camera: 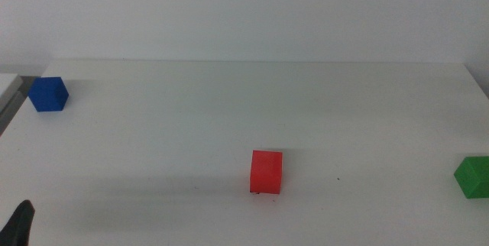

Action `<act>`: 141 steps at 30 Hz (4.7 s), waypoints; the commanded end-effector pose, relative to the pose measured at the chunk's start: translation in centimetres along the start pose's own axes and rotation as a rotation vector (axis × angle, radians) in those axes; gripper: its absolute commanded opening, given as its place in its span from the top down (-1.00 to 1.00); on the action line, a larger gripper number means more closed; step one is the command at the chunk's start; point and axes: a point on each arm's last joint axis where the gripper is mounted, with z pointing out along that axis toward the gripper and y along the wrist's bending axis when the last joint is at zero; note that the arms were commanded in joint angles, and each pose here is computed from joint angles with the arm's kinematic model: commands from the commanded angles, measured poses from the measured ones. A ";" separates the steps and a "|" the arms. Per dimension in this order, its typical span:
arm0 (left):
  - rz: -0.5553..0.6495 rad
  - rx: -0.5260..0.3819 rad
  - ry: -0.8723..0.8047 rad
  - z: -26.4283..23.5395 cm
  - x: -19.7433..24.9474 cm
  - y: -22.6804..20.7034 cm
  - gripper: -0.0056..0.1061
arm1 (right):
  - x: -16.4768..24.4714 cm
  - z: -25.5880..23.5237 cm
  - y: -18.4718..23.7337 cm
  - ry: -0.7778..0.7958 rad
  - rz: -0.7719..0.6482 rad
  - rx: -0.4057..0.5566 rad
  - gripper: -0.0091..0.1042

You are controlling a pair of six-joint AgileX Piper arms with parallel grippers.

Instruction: Stack red cubes first, then green, then blue cubes in a specific spot.

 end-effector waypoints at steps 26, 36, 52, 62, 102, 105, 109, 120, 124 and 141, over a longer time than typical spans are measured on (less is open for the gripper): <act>-0.003 0.000 -0.017 0.0 -0.1 0.0 -0.78 | -1.9 13.3 -0.6 0.108 -0.169 -0.090 -0.04; -0.003 0.000 -0.017 0.0 -0.1 0.0 -0.78 | -4.4 4.0 6.7 0.005 -0.012 0.030 0.81; -0.003 0.000 -0.017 0.0 -0.1 0.0 -0.78 | -2.2 -1.8 30.6 -0.032 -0.114 -0.169 0.71; -0.003 0.000 -0.017 0.0 -0.1 0.0 -0.78 | -0.7 0.9 32.8 0.017 -0.110 -0.130 0.71; -0.003 0.000 -0.017 0.0 -0.1 0.0 -0.78 | 0.6 3.0 34.0 0.045 -0.094 -0.103 -0.32; -0.003 0.000 -0.017 0.0 -0.1 0.0 -0.78 | 0.6 3.0 34.0 0.047 -0.093 -0.104 -0.37; -0.003 0.000 -0.017 0.0 -0.1 0.0 -0.78 | 0.6 -0.3 33.3 0.006 -0.122 -0.129 -0.37; -0.003 0.000 -0.017 0.0 -0.1 0.0 -0.78 | 1.7 -14.7 26.4 -0.281 -0.189 -0.260 -0.37; -0.003 0.000 -0.017 0.0 -0.1 0.0 -0.78 | 3.7 -17.1 20.9 -0.330 -0.284 -0.288 -0.37; -0.003 0.000 -0.017 0.0 -0.1 0.0 -0.78 | 10.9 -23.8 5.0 -0.749 -0.672 -0.659 -0.37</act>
